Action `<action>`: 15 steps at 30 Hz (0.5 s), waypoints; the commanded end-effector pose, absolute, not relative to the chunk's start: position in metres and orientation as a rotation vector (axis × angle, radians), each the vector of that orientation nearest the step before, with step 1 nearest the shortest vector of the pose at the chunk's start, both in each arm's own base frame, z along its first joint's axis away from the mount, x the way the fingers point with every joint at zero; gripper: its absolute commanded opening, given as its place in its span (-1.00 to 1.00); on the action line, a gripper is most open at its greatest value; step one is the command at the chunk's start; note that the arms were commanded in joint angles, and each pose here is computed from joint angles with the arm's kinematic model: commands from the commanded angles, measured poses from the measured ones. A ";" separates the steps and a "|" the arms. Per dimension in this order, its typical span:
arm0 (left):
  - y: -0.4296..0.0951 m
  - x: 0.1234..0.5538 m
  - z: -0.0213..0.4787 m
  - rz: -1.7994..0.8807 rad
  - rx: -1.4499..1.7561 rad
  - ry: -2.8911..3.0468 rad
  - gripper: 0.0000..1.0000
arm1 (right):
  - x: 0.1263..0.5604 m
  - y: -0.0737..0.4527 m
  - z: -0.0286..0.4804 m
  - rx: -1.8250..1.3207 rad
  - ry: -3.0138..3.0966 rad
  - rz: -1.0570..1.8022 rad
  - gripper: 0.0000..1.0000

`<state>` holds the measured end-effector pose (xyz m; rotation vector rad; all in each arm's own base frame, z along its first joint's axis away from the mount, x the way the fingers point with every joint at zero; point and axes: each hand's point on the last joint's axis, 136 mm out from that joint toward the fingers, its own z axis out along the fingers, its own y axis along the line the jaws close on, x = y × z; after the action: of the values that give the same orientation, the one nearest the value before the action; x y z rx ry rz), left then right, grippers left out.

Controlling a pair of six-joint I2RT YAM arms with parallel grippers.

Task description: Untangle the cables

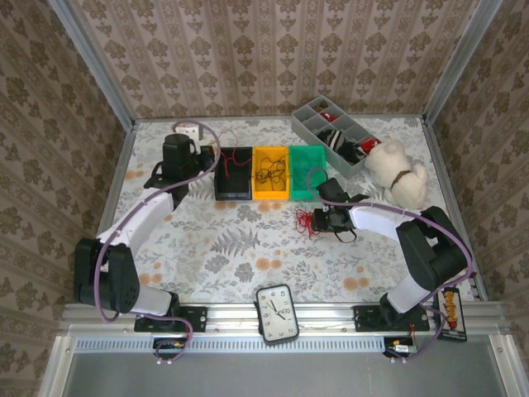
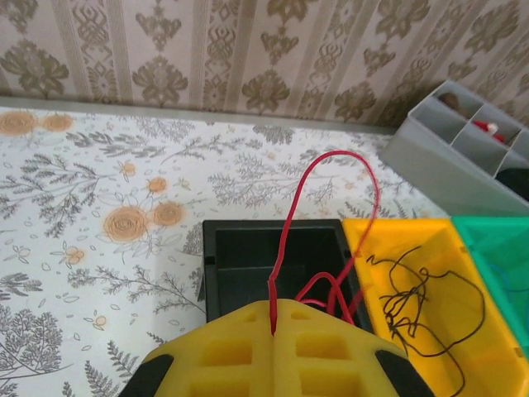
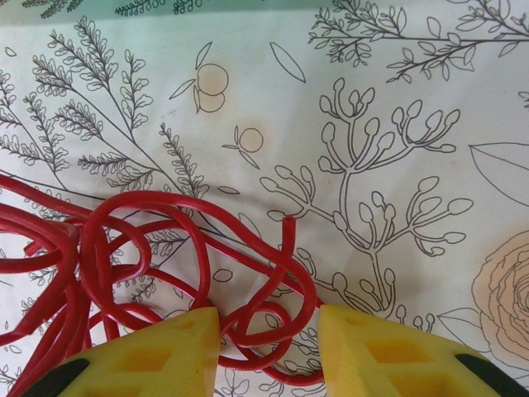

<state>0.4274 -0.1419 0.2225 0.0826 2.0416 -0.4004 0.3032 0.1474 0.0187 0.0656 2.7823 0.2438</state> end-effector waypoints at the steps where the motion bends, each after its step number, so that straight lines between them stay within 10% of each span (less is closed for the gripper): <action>1: -0.145 0.440 0.223 -0.287 0.100 2.031 -1.00 | 0.283 0.134 0.007 0.090 2.862 0.188 -0.24; 13: -0.166 0.467 0.158 -0.096 0.118 2.211 -1.00 | 0.284 0.135 0.012 0.089 2.856 0.198 -0.24; 15: -0.173 0.472 0.158 -0.122 0.131 2.225 -0.64 | 0.284 0.135 0.011 0.089 2.857 0.198 -0.24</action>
<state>0.4654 -0.1731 0.1525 0.1379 2.2103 -0.1419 0.3020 0.1465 0.0191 0.0672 2.7862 0.2416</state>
